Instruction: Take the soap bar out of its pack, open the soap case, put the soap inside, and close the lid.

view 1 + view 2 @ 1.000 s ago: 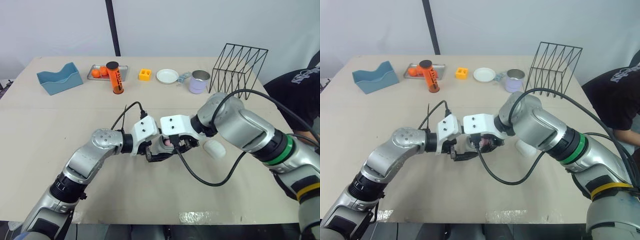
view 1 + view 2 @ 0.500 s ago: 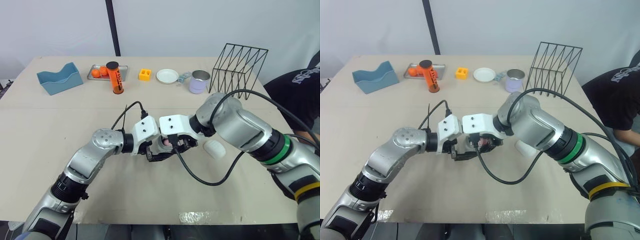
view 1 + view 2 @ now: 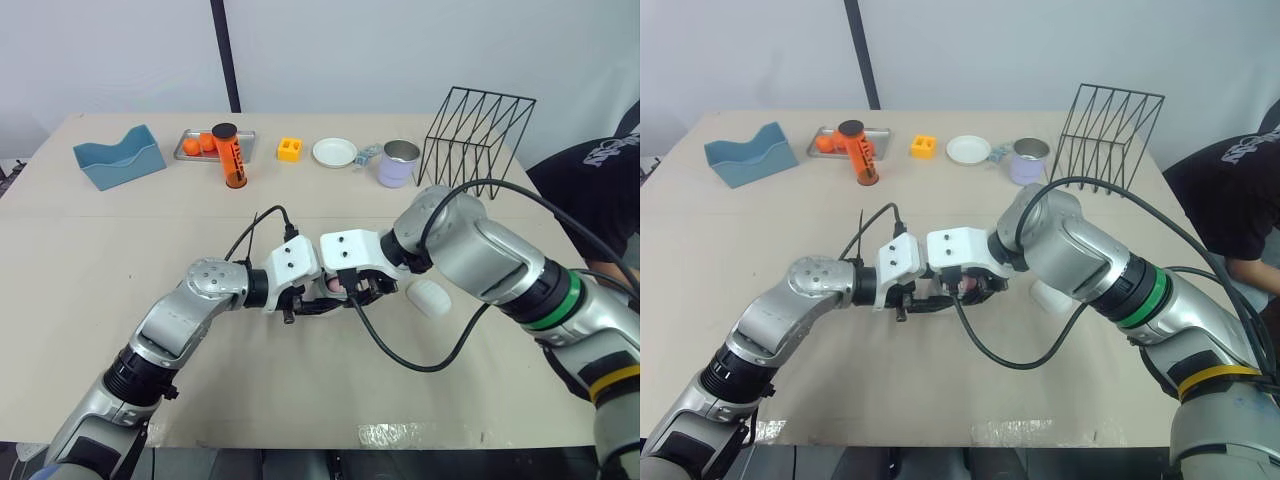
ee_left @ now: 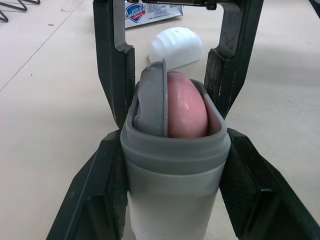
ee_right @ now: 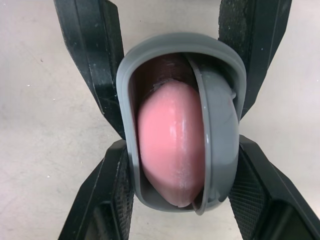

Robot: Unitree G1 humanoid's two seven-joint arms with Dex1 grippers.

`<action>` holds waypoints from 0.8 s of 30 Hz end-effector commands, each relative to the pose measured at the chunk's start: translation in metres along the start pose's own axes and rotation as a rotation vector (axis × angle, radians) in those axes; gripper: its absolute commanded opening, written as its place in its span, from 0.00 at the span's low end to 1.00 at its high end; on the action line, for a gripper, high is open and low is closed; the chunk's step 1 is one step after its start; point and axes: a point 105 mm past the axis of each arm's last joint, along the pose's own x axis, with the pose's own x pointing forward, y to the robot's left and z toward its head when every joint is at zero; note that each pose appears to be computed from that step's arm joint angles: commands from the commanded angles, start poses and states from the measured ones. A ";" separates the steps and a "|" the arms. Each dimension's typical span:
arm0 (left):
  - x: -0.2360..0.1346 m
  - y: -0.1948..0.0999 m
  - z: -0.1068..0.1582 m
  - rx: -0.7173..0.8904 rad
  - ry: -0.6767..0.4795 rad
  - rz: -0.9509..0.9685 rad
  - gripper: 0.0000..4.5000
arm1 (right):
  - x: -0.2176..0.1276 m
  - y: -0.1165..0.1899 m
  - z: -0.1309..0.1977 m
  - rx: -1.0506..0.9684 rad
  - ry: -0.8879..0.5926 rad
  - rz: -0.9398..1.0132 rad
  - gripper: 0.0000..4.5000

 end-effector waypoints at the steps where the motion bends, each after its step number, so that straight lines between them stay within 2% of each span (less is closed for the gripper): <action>1: 0.001 -0.001 0.008 0.016 -0.036 0.009 0.43 | -0.011 -0.005 0.012 -0.041 -0.044 -0.048 0.45; 6: 0.001 -0.001 0.008 0.017 -0.040 0.010 0.43 | -0.009 -0.004 0.012 -0.041 -0.048 -0.039 0.45; 10: -0.001 -0.003 0.007 0.016 -0.045 0.008 0.43 | -0.009 -0.003 0.011 -0.025 -0.058 -0.028 0.86; 11: -0.001 -0.003 0.006 0.016 -0.046 0.008 0.43 | -0.009 -0.002 0.010 -0.019 -0.060 -0.025 0.88; 12: -0.002 -0.003 0.006 0.017 -0.047 0.008 0.43 | -0.009 -0.002 0.010 -0.012 -0.065 -0.020 0.99; 24: -0.024 0.011 0.004 0.025 -0.101 0.030 0.43 | -0.011 0.000 -0.008 0.113 -0.165 -0.010 0.99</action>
